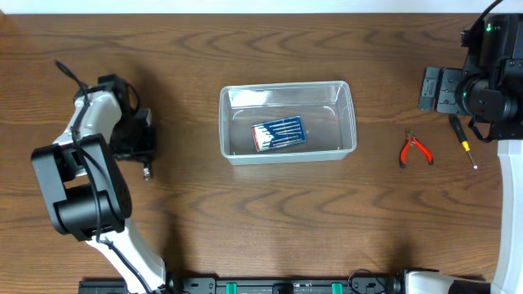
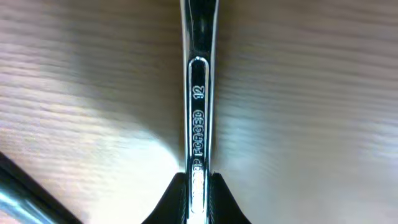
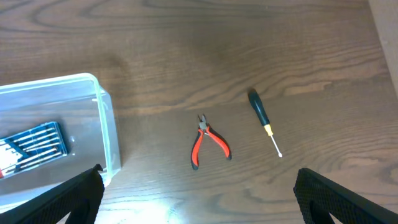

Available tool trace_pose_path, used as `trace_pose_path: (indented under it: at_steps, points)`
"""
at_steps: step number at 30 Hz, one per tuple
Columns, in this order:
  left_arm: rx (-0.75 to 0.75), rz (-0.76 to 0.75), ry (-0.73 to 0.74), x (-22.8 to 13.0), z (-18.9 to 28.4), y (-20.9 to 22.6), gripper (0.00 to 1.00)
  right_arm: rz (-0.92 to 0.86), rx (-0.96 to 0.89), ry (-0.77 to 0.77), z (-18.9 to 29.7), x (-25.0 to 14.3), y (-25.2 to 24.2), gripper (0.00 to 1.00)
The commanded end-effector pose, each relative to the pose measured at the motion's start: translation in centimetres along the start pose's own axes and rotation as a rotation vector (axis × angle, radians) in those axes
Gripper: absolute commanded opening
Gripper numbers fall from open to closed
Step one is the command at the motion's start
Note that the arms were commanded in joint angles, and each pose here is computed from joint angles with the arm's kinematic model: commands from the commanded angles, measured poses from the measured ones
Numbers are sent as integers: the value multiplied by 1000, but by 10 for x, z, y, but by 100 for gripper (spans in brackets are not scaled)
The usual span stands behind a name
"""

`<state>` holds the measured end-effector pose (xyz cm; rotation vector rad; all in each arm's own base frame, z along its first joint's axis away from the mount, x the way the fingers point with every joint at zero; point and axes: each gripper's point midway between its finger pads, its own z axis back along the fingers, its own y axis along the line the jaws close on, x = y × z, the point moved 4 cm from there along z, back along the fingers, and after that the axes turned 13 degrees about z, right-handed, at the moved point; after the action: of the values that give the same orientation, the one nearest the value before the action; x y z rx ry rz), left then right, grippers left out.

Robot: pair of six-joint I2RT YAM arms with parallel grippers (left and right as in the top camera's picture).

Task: Pack container
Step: 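Lift the wrench, place it in the container, open gripper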

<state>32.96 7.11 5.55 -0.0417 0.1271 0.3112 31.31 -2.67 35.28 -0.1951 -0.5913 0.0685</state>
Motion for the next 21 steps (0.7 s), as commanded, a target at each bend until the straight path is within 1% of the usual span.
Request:
trace_pose_path:
  at_steps: [1,3,6,8,10,13,17,19,21]
  points:
    - [-60,-105,-214,14,82,-41,6,9,-13,-3,0,1,-3,99]
    - [-66,-206,-297,7,120,-66,6,9,-13,-6,0,2,-3,99]
    - [-74,-405,-448,-11,173,-114,6,9,-13,-6,0,2,-3,99]
    - [-83,-565,-516,-28,192,-147,6,9,-13,-6,0,2,-3,99]
    - [-83,-743,-553,-45,196,-180,6,9,-12,-6,0,2,-3,99]
    - [-78,-969,-542,-68,183,-224,6,9,-10,-6,0,2,-2,99]
    - [-51,-1196,-442,-89,142,-268,6,9,-5,-7,0,2,-2,99]
    - [-33,-1264,-377,-93,116,-282,6,10,-5,-6,0,2,-2,99]
    - [-19,-1280,-317,-90,90,-290,6,9,-5,-4,0,1,-2,99]
